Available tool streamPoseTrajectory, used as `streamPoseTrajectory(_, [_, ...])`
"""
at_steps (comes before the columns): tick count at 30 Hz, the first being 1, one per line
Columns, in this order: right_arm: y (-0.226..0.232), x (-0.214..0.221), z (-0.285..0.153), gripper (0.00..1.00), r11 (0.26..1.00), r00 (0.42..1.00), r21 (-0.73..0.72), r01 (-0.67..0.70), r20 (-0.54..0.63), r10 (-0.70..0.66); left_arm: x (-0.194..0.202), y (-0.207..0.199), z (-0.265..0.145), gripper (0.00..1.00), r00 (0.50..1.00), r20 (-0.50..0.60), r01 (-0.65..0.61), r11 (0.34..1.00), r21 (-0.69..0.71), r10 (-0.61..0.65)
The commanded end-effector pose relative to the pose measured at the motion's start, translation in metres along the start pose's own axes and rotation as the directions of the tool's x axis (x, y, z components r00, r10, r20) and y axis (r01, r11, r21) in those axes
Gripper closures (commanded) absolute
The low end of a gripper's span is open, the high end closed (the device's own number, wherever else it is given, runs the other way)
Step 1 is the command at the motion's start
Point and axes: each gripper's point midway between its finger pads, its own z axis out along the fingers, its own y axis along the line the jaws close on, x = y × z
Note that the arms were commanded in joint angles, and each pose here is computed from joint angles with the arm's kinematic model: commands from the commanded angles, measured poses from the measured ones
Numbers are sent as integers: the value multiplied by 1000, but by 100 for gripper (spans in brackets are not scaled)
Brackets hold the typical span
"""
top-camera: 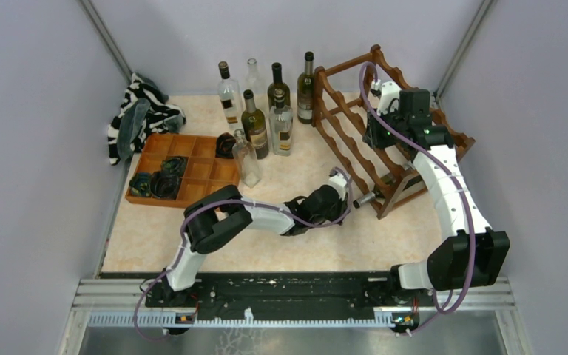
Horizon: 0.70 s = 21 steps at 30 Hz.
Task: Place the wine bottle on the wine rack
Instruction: Place the wine bottle in the wine rack.
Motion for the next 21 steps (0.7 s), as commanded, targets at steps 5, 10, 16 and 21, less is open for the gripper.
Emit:
streamPoseTrajectory(5, [20,4,4,76,997,1000,-77,2,-12,-3,-8,-24,26,85,997,-42,-60,996,67,62])
streamPoseTrajectory(10, [15,4,2,76,999,1000,-48,3,-9,-3,-7,-26,39,85,996,-48,-66,996,66,69])
streamPoseTrajectory(16, [9,6,1,76,1000,1000,-9,4,-7,-4,-9,-22,29,79,997,-51,-62,997,53,64])
streamPoseTrajectory(21, [7,6,2,74,1000,1000,0,10,-7,-10,-2,-11,-5,65,996,-79,-49,998,39,52])
